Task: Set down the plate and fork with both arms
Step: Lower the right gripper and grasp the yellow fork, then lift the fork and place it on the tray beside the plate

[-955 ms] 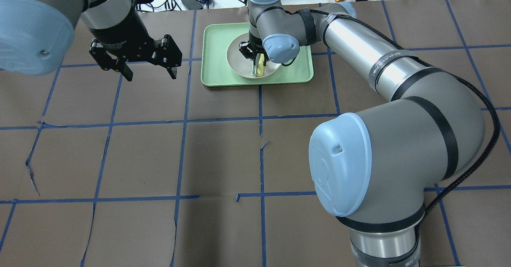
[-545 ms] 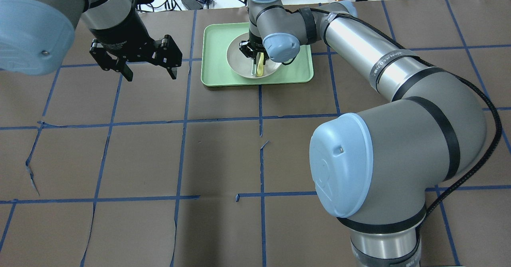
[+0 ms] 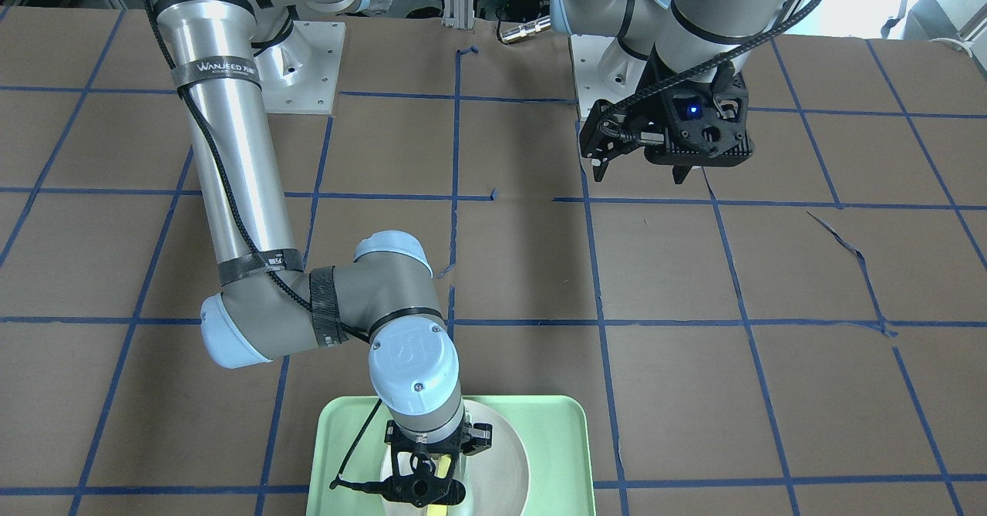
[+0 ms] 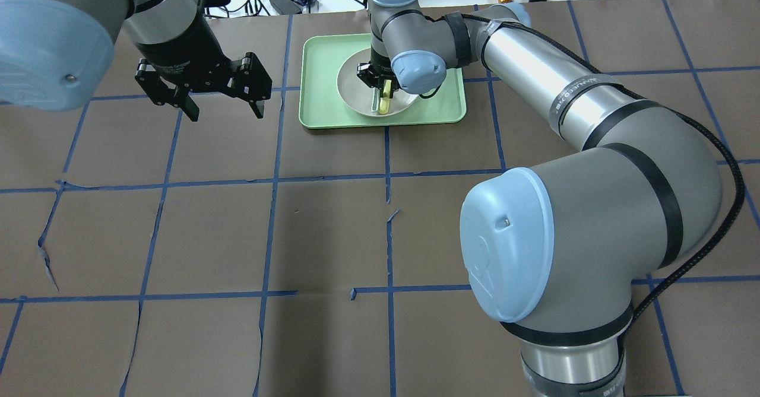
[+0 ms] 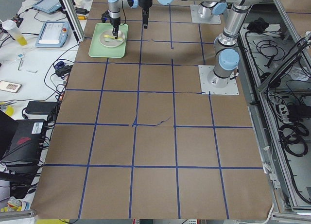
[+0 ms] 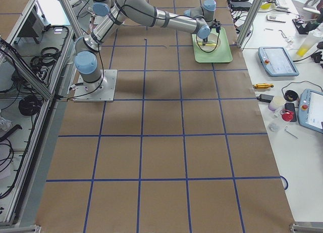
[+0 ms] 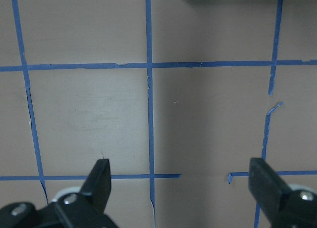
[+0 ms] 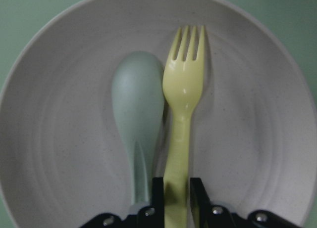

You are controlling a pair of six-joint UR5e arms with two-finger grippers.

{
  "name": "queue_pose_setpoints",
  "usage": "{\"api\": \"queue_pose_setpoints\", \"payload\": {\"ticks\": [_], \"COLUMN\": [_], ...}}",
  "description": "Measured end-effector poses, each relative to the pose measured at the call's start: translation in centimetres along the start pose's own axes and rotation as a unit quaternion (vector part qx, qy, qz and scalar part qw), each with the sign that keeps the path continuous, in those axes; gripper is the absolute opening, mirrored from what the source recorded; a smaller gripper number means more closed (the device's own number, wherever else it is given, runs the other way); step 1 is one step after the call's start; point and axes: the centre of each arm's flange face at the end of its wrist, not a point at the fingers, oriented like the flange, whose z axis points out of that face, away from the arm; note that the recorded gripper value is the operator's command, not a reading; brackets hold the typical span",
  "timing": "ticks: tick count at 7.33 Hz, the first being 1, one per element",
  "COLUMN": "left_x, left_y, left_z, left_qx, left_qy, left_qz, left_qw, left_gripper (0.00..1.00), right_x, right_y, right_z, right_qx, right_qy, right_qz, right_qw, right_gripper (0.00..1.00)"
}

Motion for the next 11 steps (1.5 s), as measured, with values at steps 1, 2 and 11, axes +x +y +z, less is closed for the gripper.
{"api": "queue_pose_setpoints", "payload": {"ticks": [1, 2, 11], "left_x": [0.01, 0.01, 0.03], "left_y": [-0.01, 0.0, -0.01], "left_z": [0.0, -0.01, 0.0], "left_qx": [0.0, 0.0, 0.0], "left_qy": [0.0, 0.001, 0.002], "left_qz": [0.0, 0.0, 0.0], "left_qw": [1.0, 1.0, 1.0], "left_gripper": [1.0, 1.0, 1.0], "right_x": [0.01, 0.01, 0.25], "right_y": [0.01, 0.02, 0.52], "right_z": [0.05, 0.13, 0.12], "right_qx": [0.0, -0.001, -0.003], "right_qy": [0.0, 0.0, 0.002], "right_qz": [0.0, 0.001, -0.001], "right_qw": [1.0, 1.0, 1.0], "right_gripper": [0.31, 0.31, 0.06]}}
